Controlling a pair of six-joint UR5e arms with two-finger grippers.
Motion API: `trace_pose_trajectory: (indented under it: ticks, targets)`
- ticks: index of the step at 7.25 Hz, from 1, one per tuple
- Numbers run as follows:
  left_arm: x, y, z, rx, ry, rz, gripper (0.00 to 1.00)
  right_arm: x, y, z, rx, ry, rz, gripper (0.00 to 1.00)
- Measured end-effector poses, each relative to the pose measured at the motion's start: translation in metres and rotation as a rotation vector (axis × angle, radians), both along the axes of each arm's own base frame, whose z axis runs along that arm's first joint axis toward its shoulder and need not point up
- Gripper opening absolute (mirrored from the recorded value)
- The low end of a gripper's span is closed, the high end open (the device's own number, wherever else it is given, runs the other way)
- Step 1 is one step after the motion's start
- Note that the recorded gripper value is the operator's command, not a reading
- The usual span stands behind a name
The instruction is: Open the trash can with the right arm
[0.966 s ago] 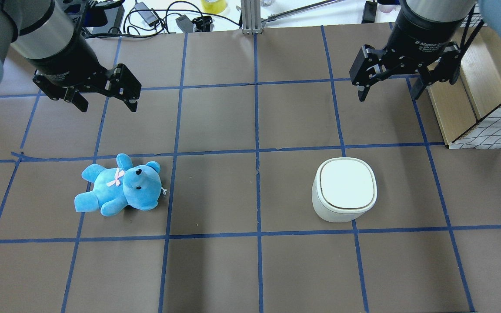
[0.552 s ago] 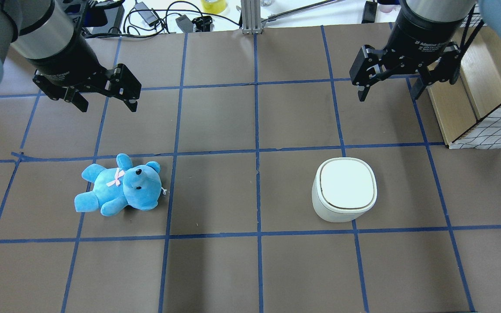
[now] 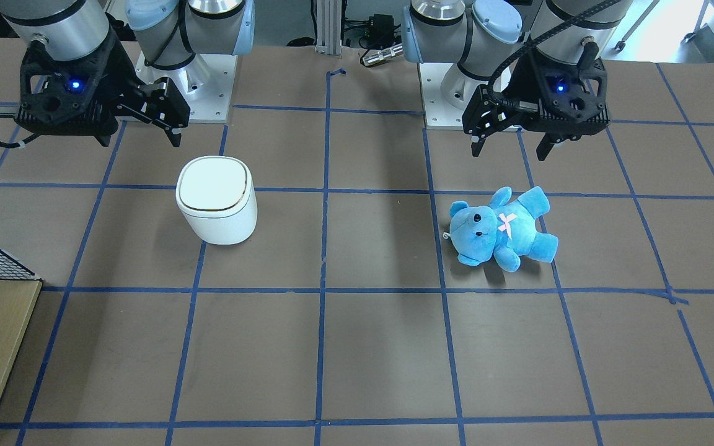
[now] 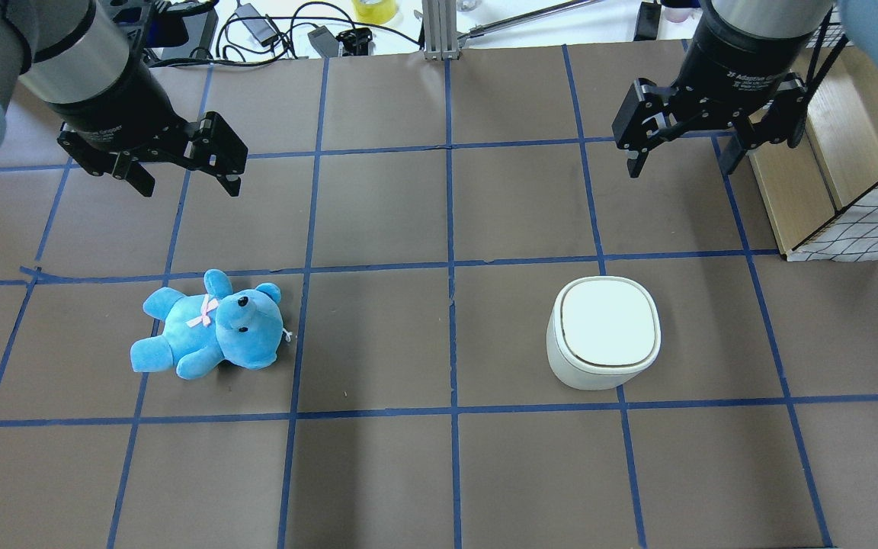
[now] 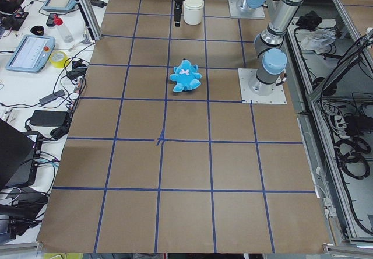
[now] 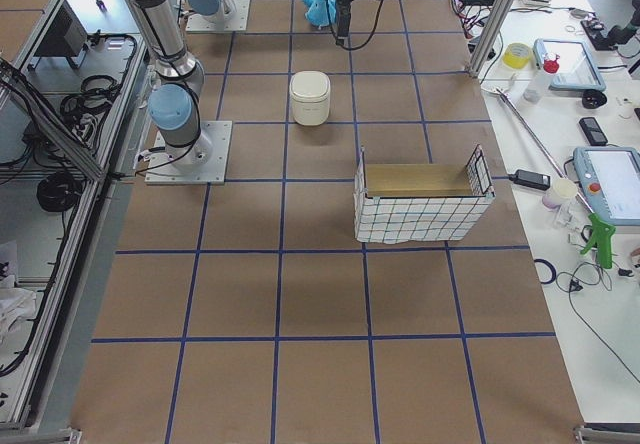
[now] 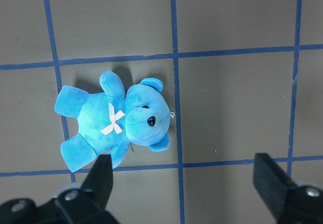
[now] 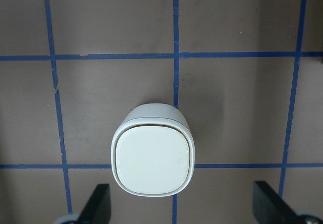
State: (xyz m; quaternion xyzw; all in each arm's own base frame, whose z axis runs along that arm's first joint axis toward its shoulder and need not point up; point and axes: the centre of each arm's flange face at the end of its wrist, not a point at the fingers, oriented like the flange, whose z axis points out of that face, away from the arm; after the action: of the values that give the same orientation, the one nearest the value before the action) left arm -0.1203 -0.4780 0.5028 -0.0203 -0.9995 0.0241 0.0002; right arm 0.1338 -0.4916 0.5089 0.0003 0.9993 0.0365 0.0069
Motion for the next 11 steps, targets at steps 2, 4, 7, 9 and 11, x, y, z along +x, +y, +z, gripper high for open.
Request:
trace_pose_trajectory:
  ticks: [2, 4, 7, 9, 11]
  targets:
    - [0.0, 0.0, 0.0, 0.0, 0.0, 0.0, 1.0, 0.0, 0.0, 0.0, 0.0, 0.0, -0.001, 0.95]
    - [0.0, 0.0, 0.0, 0.0, 0.0, 0.0, 1.0, 0.002, 0.001, -0.004, 0.006, -0.001, -0.004, 0.02]
    - [0.0, 0.0, 0.0, 0.0, 0.0, 0.0, 1.0, 0.004, 0.007, -0.043, 0.076, -0.004, -0.008, 0.0]
    - [0.0, 0.0, 0.0, 0.0, 0.0, 0.0, 1.0, 0.004, 0.009, -0.089, 0.082, -0.003, -0.015, 0.0]
    - [0.0, 0.0, 0.0, 0.0, 0.0, 0.0, 1.0, 0.004, 0.016, -0.134, 0.066, -0.007, -0.039, 0.0]
